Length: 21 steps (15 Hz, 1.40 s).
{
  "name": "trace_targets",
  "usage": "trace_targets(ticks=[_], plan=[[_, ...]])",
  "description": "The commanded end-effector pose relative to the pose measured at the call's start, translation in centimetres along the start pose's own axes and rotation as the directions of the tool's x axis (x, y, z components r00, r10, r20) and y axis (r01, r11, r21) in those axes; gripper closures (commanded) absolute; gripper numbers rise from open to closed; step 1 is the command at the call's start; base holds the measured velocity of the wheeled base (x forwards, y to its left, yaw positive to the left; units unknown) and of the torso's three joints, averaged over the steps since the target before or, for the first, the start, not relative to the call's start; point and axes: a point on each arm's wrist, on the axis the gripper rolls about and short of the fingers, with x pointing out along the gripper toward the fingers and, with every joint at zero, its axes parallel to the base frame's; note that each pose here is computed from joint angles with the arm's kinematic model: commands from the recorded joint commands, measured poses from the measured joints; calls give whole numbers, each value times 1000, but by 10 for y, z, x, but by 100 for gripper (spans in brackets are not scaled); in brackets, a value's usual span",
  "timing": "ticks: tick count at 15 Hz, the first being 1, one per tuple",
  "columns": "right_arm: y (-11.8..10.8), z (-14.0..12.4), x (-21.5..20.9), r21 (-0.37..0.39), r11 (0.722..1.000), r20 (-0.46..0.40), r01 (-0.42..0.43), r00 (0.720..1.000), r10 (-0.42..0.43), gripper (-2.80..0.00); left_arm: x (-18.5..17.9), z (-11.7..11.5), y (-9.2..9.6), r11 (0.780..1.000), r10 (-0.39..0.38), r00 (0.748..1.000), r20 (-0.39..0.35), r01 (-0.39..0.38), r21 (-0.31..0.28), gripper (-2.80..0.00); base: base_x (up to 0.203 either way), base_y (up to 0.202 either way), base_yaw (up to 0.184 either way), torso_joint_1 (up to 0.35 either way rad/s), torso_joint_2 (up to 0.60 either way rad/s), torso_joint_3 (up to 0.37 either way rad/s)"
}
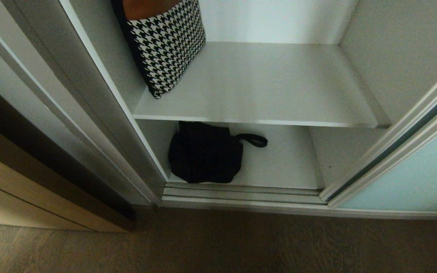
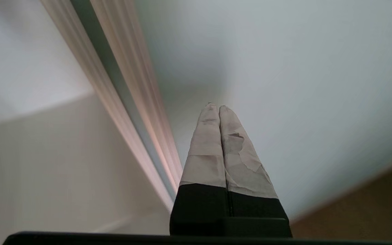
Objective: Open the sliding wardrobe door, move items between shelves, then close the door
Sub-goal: Close the door
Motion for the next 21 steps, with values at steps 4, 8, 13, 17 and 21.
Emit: trace_targets(ticks=[4, 8, 13, 17, 21], plan=[[-7, 3, 26, -3, 1000, 72, -1, 997, 1, 0, 0, 0, 0, 1000, 0, 1000, -1, 0, 0, 0, 0, 0, 0, 0, 0, 0], [-8, 6, 36, 8, 1000, 120, -25, 993, 24, 0, 0, 0, 0, 1000, 0, 1000, -1, 0, 0, 0, 0, 0, 0, 0, 0, 0], [-8, 5, 43, 2, 998, 126, -55, 991, 55, 0, 0, 0, 0, 1000, 0, 1000, -1, 0, 0, 0, 0, 0, 0, 0, 0, 0], [-7, 4, 45, 5, 997, 116, -79, 990, 78, 0, 0, 0, 0, 1000, 0, 1000, -1, 0, 0, 0, 0, 0, 0, 0, 0, 0], [-1, 6, 34, -1, 987, 100, -163, 982, 162, 0, 0, 0, 0, 1000, 0, 1000, -1, 0, 0, 0, 0, 0, 0, 0, 0, 0]])
